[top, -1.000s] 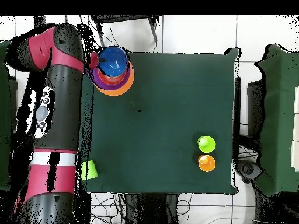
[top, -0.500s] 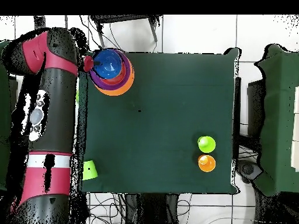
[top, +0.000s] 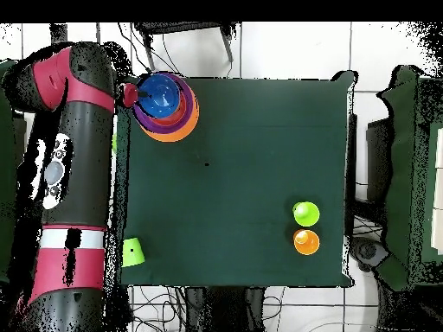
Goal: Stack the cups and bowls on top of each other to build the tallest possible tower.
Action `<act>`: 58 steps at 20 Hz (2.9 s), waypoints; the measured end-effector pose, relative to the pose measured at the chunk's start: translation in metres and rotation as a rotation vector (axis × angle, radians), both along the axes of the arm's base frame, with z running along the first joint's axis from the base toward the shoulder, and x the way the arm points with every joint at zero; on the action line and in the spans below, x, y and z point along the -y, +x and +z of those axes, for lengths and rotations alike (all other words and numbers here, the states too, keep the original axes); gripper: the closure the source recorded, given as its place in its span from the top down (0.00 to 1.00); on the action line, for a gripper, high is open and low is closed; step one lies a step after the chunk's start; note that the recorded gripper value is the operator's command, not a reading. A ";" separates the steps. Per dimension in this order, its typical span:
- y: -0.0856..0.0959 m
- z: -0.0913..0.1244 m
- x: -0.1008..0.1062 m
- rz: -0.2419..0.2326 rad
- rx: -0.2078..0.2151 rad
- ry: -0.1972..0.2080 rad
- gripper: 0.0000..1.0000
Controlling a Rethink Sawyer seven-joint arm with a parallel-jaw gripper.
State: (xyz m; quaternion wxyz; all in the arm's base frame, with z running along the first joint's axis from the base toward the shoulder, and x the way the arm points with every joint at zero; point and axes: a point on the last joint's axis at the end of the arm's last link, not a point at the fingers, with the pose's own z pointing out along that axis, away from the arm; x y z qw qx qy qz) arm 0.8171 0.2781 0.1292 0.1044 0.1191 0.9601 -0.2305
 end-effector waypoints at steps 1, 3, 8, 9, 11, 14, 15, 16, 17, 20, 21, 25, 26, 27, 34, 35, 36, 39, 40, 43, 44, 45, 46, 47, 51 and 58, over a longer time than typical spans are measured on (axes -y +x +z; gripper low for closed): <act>0.000 0.000 0.000 0.000 0.000 0.000 0.00; 0.000 -0.001 0.000 0.000 -0.001 0.000 0.00; 0.000 -0.001 0.002 -0.002 -0.002 0.000 1.00; 0.001 -0.001 0.003 -0.003 -0.002 -0.001 1.00; 0.001 -0.001 0.004 -0.005 -0.002 -0.001 1.00; 0.002 -0.001 0.006 -0.006 0.000 0.000 1.00; 0.003 0.000 0.006 -0.006 0.001 0.000 1.00; 0.004 0.000 0.007 -0.005 0.003 0.001 1.00; 0.005 0.000 0.007 -0.005 0.004 0.001 1.00; 0.009 0.003 0.010 -0.005 0.011 0.004 1.00; 0.011 0.005 0.012 -0.005 0.016 0.005 1.00; 0.015 0.007 0.017 -0.008 0.020 0.007 1.00; 0.015 0.007 0.018 -0.009 0.020 0.007 1.00; 0.015 0.007 0.018 -0.010 0.021 0.007 1.00; 0.016 0.015 0.018 -0.015 0.026 0.019 1.00; 0.016 0.017 0.018 -0.019 0.026 0.024 1.00; 0.015 0.018 0.019 -0.021 0.026 0.027 1.00; 0.013 0.030 0.019 -0.040 0.019 0.050 1.00; 0.013 0.032 0.020 -0.044 0.018 0.055 1.00; 0.010 0.049 0.021 -0.070 0.008 0.088 1.00; 0.009 0.053 0.022 -0.077 0.006 0.095 1.00; 0.009 0.056 0.022 -0.080 0.005 0.100 1.00; 0.008 0.060 0.023 -0.085 0.004 0.106 1.00; 0.007 0.066 0.023 -0.092 0.002 0.116 1.00; 0.003 0.085 0.027 -0.115 -0.007 0.156 1.00; -0.007 0.111 0.037 -0.126 -0.028 0.223 1.00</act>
